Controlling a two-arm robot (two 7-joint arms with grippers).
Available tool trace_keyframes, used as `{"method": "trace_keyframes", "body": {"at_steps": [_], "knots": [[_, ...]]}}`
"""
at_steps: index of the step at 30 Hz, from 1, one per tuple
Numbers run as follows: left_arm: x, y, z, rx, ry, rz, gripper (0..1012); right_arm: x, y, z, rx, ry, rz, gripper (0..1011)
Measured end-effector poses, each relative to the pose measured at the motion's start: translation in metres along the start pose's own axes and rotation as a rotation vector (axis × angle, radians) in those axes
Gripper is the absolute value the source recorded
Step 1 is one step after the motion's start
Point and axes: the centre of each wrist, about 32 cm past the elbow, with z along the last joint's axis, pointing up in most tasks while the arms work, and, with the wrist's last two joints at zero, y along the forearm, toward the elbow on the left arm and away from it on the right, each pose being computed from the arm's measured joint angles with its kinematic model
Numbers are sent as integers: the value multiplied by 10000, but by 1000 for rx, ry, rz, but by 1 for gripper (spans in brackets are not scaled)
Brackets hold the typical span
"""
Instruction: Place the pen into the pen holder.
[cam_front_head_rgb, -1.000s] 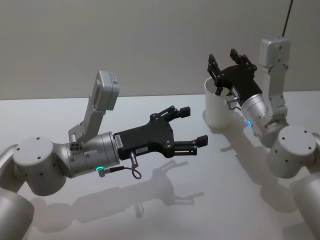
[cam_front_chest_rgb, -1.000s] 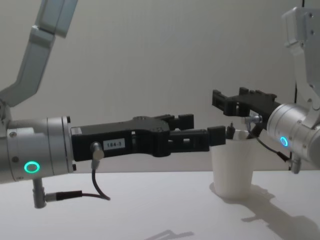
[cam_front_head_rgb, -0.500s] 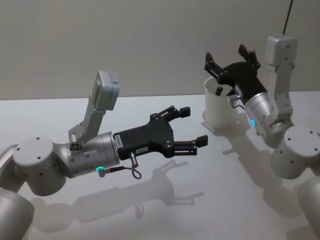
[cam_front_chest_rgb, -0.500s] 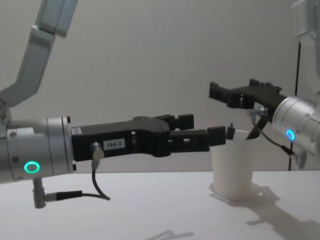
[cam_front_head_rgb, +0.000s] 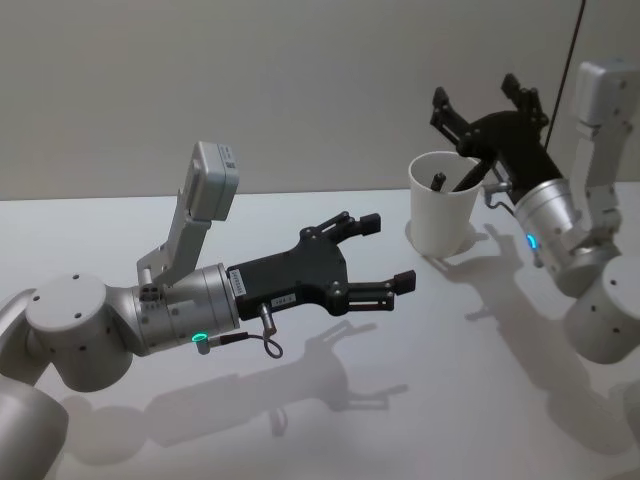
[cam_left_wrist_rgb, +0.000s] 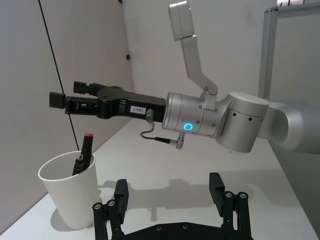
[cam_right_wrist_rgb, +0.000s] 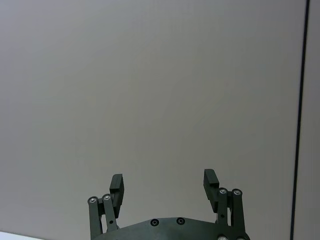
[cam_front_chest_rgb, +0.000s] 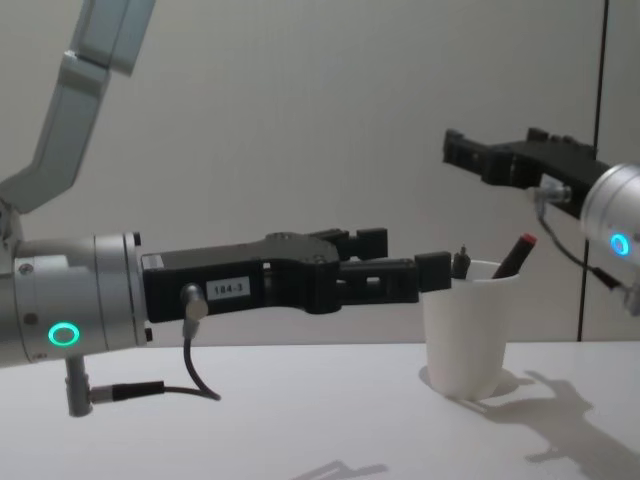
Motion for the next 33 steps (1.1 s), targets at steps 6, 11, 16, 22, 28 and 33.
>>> {"method": "trace_keyframes", "body": {"at_steps": [6, 11, 16, 22, 28, 33], "knots": [[0, 0, 0, 0, 0, 0, 1001, 49, -85, 52, 7, 5, -19, 1001], [0, 0, 0, 0, 0, 0, 1001, 100, -185, 95, 8, 8, -43, 1001], [0, 0, 0, 0, 0, 0, 1001, 145, -289, 126, 2, 11, -69, 1001], [-5, -1, -2, 1, -1, 10, 1001, 177, -370, 148, -2, 11, -86, 1001], [-41, -18, -11, 12, -11, 52, 1001, 184, -418, 138, -13, 7, -82, 1001], [-90, -39, -23, 24, -26, 110, 1001, 193, -538, 123, -37, -1, -69, 1001]]}}
